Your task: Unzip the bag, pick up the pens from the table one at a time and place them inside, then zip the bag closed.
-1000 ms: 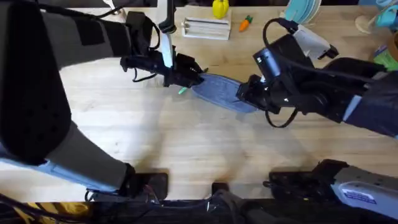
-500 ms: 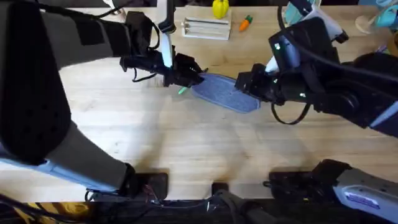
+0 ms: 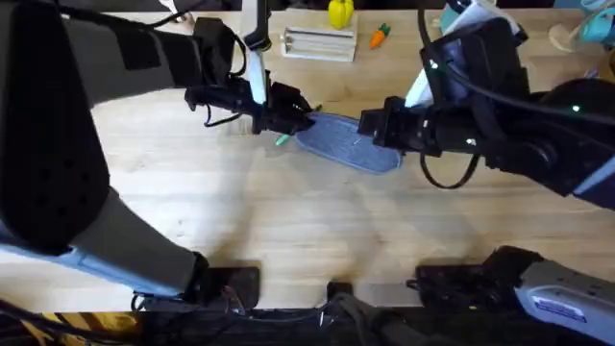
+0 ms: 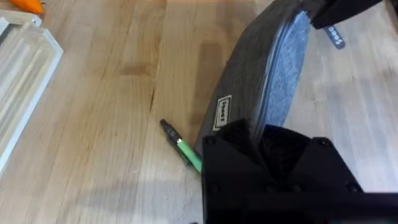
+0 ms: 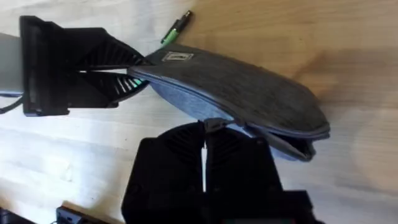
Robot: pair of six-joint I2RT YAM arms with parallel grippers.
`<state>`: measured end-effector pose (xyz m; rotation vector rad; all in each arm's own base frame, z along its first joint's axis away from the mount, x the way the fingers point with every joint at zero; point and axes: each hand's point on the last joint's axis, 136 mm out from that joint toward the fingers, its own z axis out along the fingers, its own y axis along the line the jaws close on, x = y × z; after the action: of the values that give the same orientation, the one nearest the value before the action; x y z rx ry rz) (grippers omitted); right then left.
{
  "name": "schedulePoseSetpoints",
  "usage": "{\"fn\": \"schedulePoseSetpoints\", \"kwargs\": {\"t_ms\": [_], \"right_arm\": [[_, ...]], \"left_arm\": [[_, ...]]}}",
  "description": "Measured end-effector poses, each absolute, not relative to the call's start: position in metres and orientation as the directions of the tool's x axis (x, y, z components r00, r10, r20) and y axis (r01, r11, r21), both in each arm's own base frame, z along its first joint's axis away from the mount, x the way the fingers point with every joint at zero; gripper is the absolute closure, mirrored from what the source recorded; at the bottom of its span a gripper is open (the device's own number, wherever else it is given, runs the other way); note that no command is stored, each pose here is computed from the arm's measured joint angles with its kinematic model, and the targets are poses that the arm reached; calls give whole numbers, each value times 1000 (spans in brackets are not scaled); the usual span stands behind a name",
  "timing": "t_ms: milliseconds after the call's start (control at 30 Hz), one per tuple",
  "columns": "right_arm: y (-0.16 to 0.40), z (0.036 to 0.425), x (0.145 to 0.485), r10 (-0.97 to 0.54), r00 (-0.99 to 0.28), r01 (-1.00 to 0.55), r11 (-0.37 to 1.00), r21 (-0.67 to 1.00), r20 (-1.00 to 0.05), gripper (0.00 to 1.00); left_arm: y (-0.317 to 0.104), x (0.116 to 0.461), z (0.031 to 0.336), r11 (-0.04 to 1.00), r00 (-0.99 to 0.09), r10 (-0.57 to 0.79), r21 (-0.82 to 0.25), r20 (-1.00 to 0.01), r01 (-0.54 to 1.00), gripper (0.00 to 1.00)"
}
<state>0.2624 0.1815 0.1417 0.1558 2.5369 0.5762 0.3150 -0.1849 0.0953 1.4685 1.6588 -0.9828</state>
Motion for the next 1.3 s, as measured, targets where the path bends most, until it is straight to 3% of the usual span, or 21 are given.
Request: {"fn": "schedulePoseSetpoints", "kwargs": {"t_ms": [500, 1000, 1133, 1300], "right_arm": [[263, 149, 301, 55, -909, -199, 814, 546, -413, 972], [310, 143, 326, -17, -913, -273, 767, 580, -408, 971], [311, 146, 329, -29, -903, -299, 759, 579, -428, 844], [310, 169, 325, -64, -881, -362, 730, 580, -468, 538]], "left_arm": [[-185, 315, 95, 68, -110, 460, -88, -881, 994, 959], [-175, 321, 93, 101, -123, 470, -85, -874, 991, 959], [-175, 320, 93, 99, -122, 469, -85, -875, 991, 959], [-177, 320, 93, 94, -119, 470, -84, -875, 992, 959]]}}
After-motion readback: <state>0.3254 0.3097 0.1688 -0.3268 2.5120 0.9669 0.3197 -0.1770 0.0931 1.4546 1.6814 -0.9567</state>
